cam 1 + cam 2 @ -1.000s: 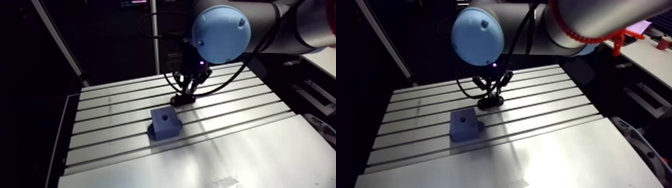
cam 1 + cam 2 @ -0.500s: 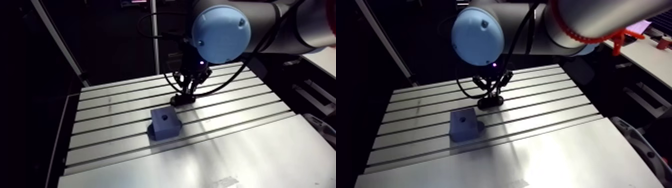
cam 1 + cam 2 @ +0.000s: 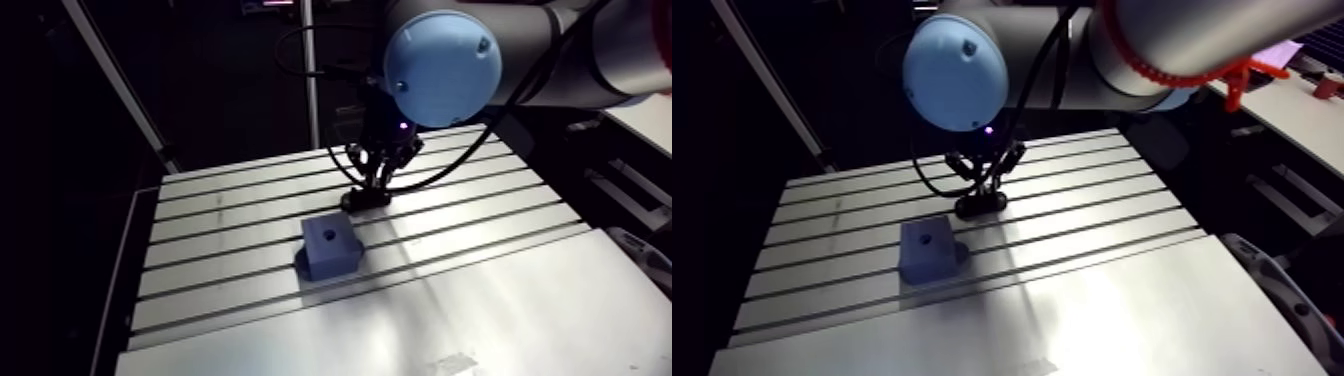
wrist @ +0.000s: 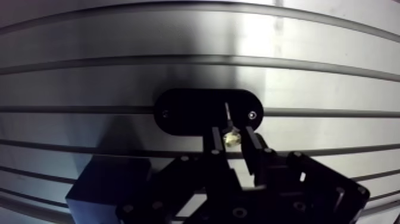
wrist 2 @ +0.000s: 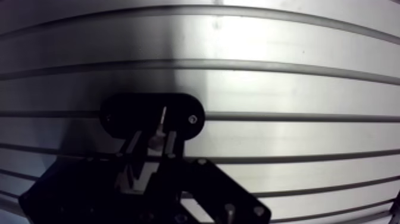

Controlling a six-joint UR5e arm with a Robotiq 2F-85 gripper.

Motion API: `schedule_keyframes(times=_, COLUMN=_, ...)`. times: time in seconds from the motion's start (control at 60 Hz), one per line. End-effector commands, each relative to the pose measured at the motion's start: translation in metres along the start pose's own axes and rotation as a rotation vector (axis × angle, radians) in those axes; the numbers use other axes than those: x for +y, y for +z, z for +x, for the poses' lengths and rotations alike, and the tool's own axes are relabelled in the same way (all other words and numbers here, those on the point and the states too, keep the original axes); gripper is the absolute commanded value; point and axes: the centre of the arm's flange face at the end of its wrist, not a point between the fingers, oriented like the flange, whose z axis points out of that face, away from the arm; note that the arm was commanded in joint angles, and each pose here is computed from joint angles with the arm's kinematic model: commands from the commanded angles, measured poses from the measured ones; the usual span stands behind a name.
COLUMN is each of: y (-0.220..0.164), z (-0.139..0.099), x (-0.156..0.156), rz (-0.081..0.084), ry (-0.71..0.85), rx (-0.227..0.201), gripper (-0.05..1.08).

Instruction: Pick up the M10 bolt and insert it into the hex recess until seated.

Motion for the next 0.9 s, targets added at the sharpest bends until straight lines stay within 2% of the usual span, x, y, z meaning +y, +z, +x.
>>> schedule_keyframes(times=0.017, y=-0.0002, z=-0.0004, x=-0.0004, rz=0.002, ry=0.0, rx=0.0, gripper=0.68)
schedule_keyframes(times=0.633, y=-0.0009, z=0.0001, x=-0.0017, rz=-0.001, ry=-0.003, rx=0.001, gripper=0.72)
schedule_keyframes(times=0.9, y=-0.0088, z=0.0025, x=-0.003, rz=0.003, ry=-0.006, rx=0.019, gripper=0.74)
